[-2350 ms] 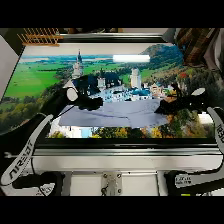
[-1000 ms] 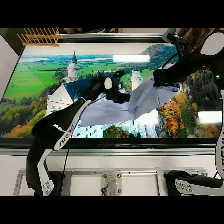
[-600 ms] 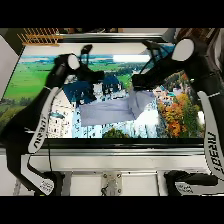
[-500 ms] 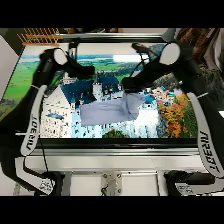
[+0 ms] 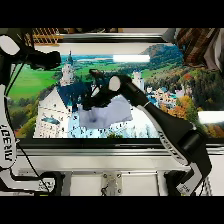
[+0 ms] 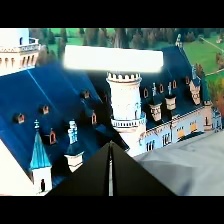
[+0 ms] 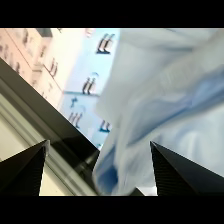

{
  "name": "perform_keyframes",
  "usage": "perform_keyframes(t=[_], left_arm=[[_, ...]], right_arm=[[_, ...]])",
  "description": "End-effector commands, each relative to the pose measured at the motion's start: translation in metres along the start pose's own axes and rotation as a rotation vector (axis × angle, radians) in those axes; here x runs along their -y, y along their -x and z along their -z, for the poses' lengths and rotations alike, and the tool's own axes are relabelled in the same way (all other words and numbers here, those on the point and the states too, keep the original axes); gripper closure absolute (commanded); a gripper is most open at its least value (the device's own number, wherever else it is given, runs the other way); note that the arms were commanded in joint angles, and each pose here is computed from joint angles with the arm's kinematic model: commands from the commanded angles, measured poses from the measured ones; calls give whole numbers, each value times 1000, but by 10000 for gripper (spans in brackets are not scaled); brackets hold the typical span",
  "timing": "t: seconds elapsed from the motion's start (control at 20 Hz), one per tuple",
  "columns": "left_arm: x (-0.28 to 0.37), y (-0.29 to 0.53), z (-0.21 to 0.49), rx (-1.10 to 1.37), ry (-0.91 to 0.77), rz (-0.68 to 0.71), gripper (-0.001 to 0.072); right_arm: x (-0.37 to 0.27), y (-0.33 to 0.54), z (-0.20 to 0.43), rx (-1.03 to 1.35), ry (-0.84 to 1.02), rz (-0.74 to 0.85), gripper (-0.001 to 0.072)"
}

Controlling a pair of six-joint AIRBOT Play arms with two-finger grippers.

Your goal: Fold the clothes and pants, and hang the long-sleeved shirts on hangers.

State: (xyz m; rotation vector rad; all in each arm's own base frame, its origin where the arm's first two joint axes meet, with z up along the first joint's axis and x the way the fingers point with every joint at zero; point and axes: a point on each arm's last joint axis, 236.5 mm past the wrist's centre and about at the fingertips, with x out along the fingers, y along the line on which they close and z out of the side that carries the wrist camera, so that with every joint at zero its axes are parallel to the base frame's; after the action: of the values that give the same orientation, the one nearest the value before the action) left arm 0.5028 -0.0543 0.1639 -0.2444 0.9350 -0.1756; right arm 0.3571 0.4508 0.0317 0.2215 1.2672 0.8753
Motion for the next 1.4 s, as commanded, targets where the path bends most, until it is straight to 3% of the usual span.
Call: perform_keyframes(t=[0.0,0.15,0.35,0.5,0.6,0.85,1.2,1.25,1.3,1.35], left_arm=[[-16,25,-9,47,21,-23,700],[-21,44,-15,86,15,-47,700],[-20,52,11,83,25,-51,700],[-17,39,56,34,39,-42,699],[-6,30,85,7,22,-26,700],[39,14,125,1,-68,45,700],[68,9,138,-20,-126,92,700],[68,10,139,-22,-126,92,700],[68,10,140,-27,-126,91,699],[68,10,141,-30,-127,90,700]], right_arm=[[-52,-41,-20,138,43,-176,10],[-53,-5,-34,186,104,-157,12],[45,64,-14,179,93,70,12],[176,116,46,102,-110,259,12],[242,137,81,70,-314,282,12],[287,109,89,76,-539,79,12],[226,28,59,29,-465,-135,13],[215,21,56,23,-431,-150,40],[206,15,53,25,-385,-158,243],[200,13,49,33,-334,-159,514]])
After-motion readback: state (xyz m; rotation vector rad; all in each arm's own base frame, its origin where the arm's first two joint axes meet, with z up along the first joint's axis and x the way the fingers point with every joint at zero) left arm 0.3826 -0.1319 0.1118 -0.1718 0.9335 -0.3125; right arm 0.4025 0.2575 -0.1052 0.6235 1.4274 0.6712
